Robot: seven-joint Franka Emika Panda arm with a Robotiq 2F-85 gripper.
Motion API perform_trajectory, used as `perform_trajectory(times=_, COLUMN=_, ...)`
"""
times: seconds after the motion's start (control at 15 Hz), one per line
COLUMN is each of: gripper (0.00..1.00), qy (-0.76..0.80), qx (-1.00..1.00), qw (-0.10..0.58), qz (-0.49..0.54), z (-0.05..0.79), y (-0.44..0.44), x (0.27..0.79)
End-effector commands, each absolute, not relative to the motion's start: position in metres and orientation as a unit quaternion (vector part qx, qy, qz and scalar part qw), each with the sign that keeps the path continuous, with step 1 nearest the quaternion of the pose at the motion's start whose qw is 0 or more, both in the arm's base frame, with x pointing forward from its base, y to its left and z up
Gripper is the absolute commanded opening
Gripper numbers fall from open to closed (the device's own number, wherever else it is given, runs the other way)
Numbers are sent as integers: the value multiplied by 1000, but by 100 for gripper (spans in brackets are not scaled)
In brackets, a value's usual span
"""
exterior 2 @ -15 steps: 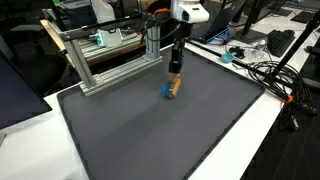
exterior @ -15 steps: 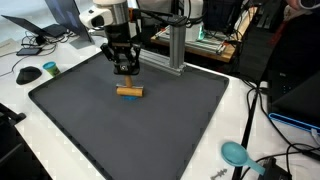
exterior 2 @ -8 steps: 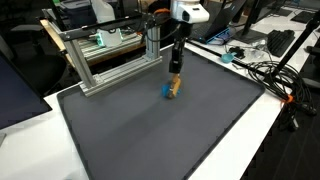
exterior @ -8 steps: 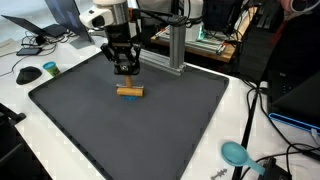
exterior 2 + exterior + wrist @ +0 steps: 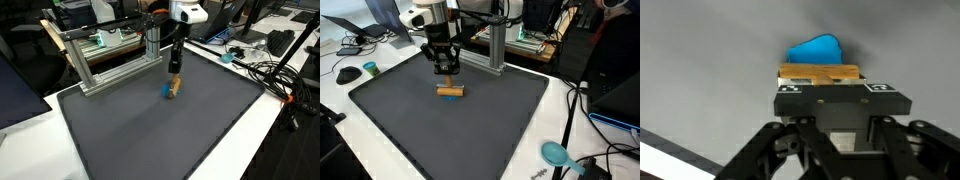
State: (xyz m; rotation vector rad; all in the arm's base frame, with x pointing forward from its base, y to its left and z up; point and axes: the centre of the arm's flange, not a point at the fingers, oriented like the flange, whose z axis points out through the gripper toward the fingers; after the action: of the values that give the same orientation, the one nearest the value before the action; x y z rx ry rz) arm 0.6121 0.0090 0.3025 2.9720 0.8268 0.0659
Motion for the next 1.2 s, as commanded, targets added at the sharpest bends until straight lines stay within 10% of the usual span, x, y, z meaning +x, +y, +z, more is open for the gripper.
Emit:
perform_trajectory(times=0.0, gripper=22, qy=282, qx=959, qw=-15, qz=-39, z=235, y=10, x=580)
perform_trajectory(times=1.13, gripper=22, qy=306, qx=951, qw=-19, qz=-30, z=235, y=2, x=568)
